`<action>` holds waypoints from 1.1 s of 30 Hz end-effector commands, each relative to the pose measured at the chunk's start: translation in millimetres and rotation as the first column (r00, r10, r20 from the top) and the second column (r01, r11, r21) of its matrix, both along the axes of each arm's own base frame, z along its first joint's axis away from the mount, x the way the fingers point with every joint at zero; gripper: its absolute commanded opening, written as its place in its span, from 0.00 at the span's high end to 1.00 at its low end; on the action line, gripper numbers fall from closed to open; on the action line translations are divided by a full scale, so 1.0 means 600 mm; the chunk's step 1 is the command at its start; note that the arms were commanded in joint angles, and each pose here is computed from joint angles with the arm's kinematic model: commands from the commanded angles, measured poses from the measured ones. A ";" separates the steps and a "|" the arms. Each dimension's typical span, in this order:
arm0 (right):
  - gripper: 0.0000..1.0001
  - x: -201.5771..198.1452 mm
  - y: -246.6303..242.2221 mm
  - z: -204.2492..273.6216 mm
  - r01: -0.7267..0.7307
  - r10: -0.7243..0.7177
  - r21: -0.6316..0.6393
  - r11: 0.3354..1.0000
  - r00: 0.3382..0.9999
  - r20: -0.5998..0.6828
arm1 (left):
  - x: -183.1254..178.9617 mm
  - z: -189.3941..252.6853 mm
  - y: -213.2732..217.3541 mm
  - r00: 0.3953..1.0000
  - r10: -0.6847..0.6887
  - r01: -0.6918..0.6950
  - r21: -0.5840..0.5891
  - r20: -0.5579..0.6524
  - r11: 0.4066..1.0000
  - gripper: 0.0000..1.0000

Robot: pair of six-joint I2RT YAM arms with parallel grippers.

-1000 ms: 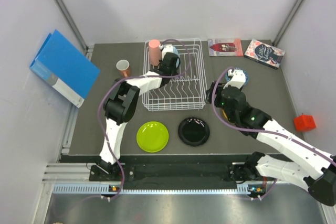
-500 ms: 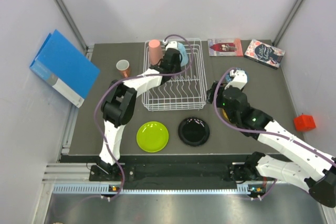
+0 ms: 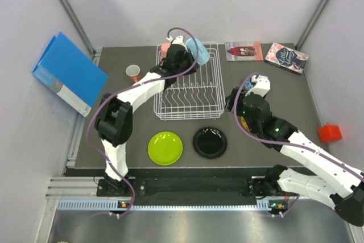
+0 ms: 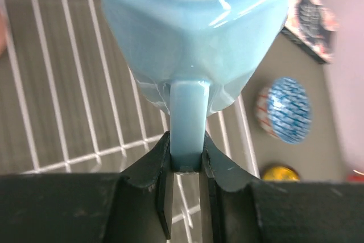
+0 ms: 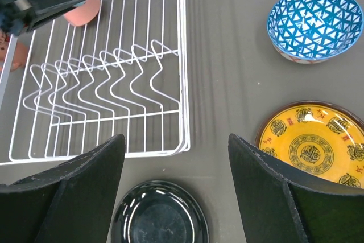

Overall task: Unload the mixed dishes from the dish rack
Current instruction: Pick up the cup from the dish rack.

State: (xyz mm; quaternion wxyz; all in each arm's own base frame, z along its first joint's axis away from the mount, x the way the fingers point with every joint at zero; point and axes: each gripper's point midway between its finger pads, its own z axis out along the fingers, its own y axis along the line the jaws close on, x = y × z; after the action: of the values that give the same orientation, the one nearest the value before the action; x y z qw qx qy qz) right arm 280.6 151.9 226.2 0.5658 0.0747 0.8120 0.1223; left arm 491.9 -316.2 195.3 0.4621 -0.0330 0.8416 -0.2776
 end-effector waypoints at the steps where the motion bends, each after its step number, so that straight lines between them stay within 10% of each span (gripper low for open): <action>1: 0.27 0.006 -0.009 0.079 0.024 -0.035 0.109 0.994 0.994 0.103 | -0.018 0.148 -0.016 0.988 -0.075 0.117 -0.342 0.131 0.932 1.00; 12: 0.26 0.003 -0.007 0.117 -0.035 -0.006 0.250 0.968 0.987 0.159 | -0.087 0.236 -0.028 0.941 -0.287 0.332 -0.652 0.180 0.682 1.00; 26: 0.27 0.040 0.025 0.122 -0.392 0.273 0.487 0.780 0.914 0.299 | -0.223 0.334 0.034 0.784 -0.414 0.542 -0.835 0.461 0.095 1.00; 33: 0.27 0.055 0.042 0.144 -0.471 0.314 0.495 0.730 0.874 0.369 | -0.258 0.325 0.034 0.760 -0.450 0.565 -0.819 0.468 0.102 1.00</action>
State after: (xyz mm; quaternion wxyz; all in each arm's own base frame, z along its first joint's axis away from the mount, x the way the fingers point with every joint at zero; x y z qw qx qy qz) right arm 314.7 164.3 267.1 0.5470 0.0971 0.7109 0.4313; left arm 408.3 -317.8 304.3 0.1845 -0.1638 0.5793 -0.7768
